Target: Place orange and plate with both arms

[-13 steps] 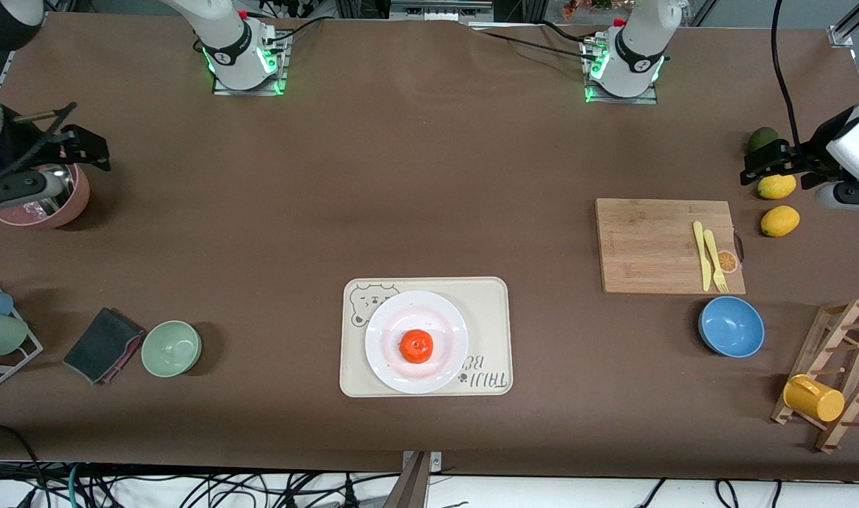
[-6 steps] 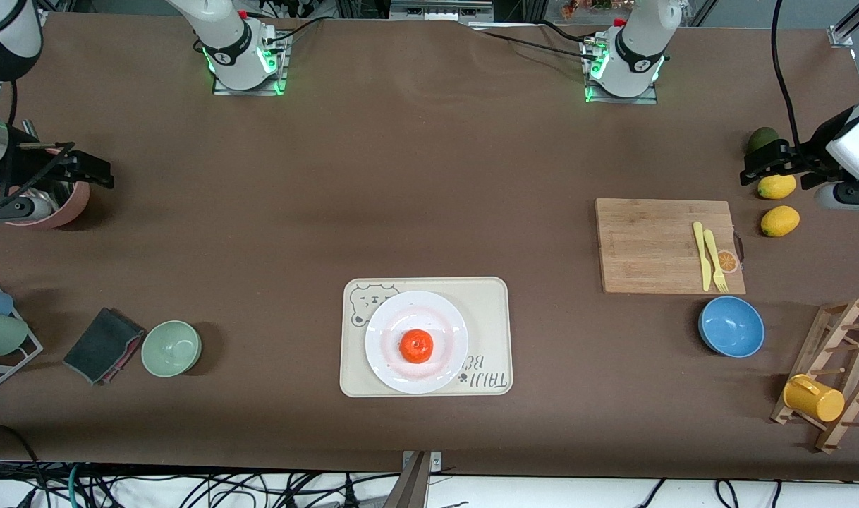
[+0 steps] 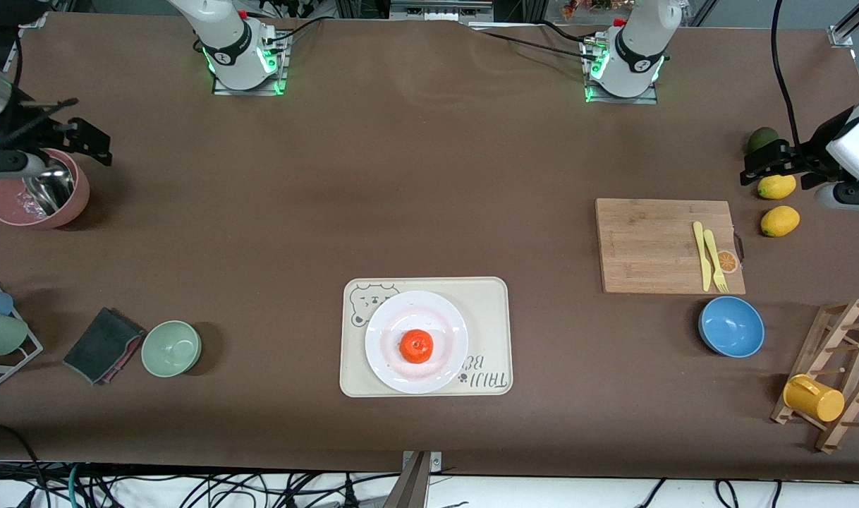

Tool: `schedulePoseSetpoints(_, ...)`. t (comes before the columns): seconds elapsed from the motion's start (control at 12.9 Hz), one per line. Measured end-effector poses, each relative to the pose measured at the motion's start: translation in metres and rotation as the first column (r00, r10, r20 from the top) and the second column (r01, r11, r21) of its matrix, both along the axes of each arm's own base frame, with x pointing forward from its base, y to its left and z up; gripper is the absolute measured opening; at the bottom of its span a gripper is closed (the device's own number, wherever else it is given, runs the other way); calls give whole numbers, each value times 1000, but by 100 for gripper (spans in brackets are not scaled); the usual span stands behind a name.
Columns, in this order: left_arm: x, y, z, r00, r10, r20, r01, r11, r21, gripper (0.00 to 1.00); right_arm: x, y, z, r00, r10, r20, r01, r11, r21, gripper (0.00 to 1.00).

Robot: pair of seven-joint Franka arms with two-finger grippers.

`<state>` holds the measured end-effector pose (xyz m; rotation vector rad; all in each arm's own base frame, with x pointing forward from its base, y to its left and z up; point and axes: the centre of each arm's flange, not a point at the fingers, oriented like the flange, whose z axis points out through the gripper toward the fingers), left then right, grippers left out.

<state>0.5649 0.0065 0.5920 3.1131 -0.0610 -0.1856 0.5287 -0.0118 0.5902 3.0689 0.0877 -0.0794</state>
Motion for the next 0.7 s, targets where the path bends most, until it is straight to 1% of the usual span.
schedulePoseSetpoints(0.08, 0, 0, 0, 1000, 0, 0, 0, 1000, 0, 100, 2, -7, 1, 1000, -22, 1, 22, 1000, 15, 100)
schedulePoseSetpoints(0.23, 0, 0, 0, 1000, 0, 0, 0, 1000, 0, 100, 6, -24, -5, 998, -65, -11, 66, 995, 68, 100)
schedulePoseSetpoints(0.46, 0, 0, 0, 1000, 0, -1, 0, 1000, 0, 100, 12, -27, -13, 997, -73, -25, 74, 994, 75, 100)
schedulePoseSetpoints(0.7, 0, 0, 0, 1000, 0, -1, 0, 1000, 0, 100, 13, -25, -14, 997, -68, -26, 70, 995, 74, 100)
